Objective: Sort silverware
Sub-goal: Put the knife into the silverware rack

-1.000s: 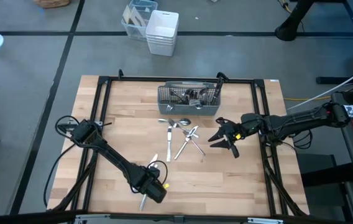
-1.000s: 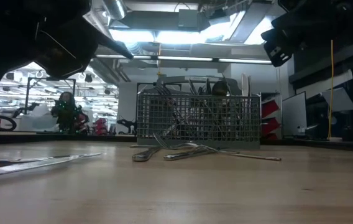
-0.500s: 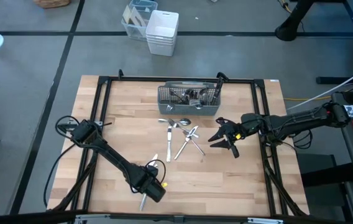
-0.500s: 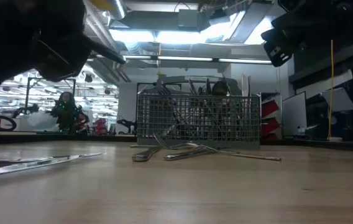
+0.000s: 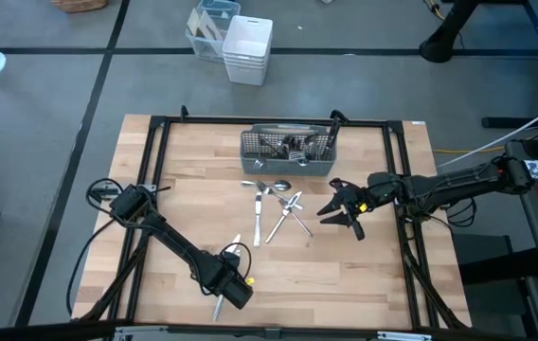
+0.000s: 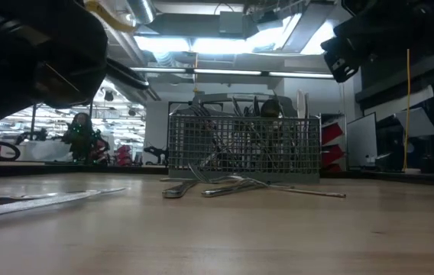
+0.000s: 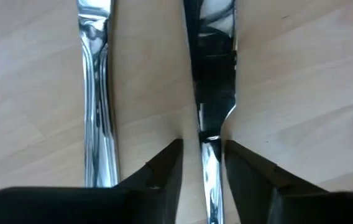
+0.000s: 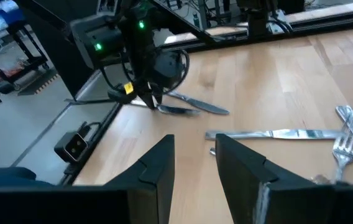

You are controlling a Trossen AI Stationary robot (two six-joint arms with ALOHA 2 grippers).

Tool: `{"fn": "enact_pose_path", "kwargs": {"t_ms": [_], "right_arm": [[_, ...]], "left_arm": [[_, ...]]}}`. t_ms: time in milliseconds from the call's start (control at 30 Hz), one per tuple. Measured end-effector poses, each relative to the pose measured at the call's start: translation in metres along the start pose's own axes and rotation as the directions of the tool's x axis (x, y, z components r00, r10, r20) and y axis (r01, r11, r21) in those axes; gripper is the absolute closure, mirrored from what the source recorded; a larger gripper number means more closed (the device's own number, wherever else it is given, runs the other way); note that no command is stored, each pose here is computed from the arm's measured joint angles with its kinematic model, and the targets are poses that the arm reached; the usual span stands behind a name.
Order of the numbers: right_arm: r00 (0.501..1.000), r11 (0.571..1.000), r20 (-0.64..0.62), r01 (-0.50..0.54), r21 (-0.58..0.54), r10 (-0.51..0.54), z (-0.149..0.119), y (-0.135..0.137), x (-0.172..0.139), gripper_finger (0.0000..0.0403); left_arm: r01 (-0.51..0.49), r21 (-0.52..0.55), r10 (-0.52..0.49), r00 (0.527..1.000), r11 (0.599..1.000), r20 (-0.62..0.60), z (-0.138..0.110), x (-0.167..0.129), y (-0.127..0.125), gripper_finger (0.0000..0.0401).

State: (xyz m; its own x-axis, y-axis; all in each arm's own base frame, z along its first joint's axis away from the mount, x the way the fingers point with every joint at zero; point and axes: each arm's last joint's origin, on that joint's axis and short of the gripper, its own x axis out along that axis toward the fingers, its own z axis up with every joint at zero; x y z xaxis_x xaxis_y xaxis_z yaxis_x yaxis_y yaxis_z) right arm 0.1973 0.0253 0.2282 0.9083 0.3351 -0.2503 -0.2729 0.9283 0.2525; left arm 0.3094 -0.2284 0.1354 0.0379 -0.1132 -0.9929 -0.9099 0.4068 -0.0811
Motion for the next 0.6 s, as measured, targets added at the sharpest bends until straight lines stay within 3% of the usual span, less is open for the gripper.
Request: {"fn": "enact_pose_path", "kwargs": {"t_ms": [300, 600], "right_arm": [[0.961, 0.987, -0.229, 0.159, 0.006, -0.153, -0.024, -0.007, -0.003, 0.0285], [0.931, 0.983, -0.322, 0.184, 0.013, -0.170, -0.033, -0.008, -0.006, 0.0285]], "left_arm": [[-0.007, 0.024, 0.007, 1.000, 1.000, 0.002, 0.000, 0.001, 0.001, 0.0378], [0.003, 0.047, -0.003, 1.000, 0.999, -0.002, 0.008, -0.001, -0.001, 0.0368]]}}
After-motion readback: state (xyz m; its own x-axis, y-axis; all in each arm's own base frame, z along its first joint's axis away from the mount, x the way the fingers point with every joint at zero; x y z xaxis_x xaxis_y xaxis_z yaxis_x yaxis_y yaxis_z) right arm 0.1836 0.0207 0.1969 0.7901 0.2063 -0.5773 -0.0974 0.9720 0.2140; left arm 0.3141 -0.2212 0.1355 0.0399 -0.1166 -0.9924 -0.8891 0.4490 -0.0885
